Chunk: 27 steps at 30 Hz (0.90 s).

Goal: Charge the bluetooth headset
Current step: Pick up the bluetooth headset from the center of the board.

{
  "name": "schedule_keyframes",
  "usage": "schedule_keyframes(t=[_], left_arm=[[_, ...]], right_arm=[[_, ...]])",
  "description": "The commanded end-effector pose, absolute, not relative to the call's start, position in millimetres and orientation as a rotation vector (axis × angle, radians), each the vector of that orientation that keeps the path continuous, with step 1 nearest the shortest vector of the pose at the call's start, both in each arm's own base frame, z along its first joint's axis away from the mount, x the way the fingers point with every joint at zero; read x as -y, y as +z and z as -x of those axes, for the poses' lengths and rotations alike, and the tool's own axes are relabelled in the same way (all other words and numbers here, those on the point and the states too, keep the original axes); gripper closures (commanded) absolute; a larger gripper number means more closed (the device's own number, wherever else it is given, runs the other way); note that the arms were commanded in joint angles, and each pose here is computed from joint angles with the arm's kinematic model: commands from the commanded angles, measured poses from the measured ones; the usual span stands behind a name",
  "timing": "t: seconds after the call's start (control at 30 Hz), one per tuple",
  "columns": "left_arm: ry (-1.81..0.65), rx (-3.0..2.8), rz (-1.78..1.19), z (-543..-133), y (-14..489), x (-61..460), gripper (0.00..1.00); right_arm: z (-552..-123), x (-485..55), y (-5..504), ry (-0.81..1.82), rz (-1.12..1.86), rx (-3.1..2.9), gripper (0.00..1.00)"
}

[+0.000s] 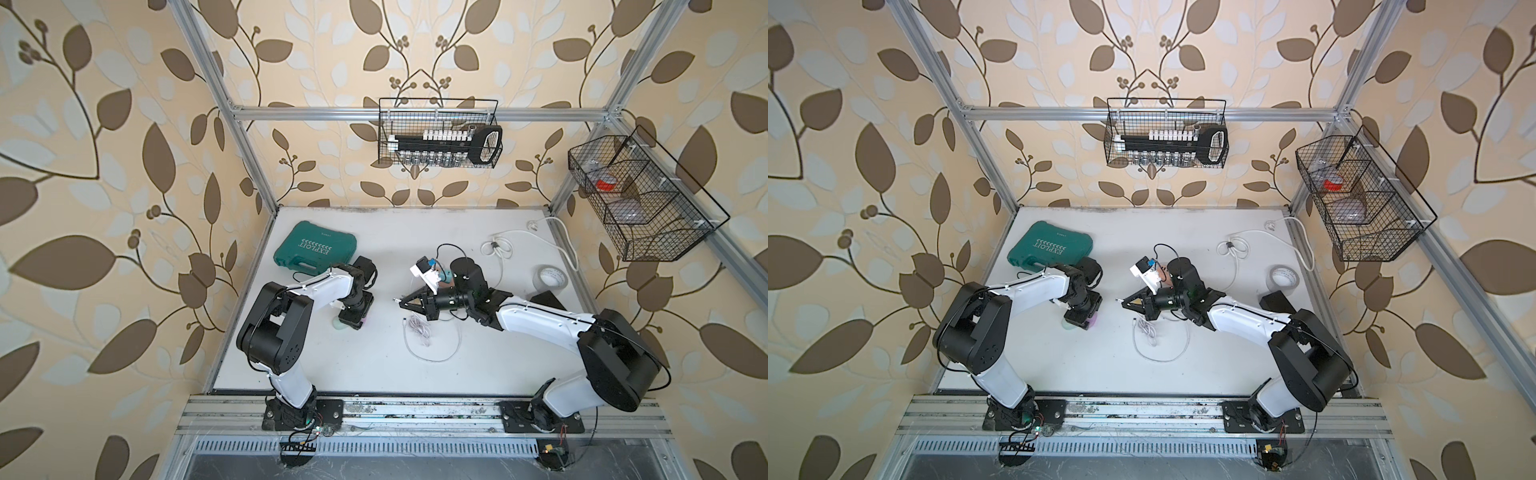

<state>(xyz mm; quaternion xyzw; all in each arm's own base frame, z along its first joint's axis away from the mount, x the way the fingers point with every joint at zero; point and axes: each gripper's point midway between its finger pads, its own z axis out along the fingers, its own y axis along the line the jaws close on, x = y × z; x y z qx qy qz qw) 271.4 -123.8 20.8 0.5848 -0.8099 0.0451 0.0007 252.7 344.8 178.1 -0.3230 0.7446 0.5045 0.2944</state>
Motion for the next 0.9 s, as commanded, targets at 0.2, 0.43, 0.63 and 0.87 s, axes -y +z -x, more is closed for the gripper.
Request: schedule_keyframes(t=[0.2, 0.43, 0.63, 0.87], left_arm=[[0.306, 2.71, -1.759, -285.4, 60.9, 126.0, 0.56], [0.628, 2.842, -1.651, -293.6, 119.1, 135.0, 0.57], [0.858, 2.895, -1.544, -292.5, 156.3, 142.2, 0.58], [1.099, 2.865, -1.441, -287.3, 181.6, 155.7, 0.6]], right_arm=[[-252.4, -338.8, 181.3, 1.324, 0.825, -1.998, 1.0], [-249.8, -348.1, 181.2, 1.281, 0.824, -2.05, 1.0], [-247.1, -362.2, 185.9, 1.258, 0.805, -2.072, 1.0], [-250.2, -372.5, 197.6, 1.2, 0.759, -2.07, 1.0]])
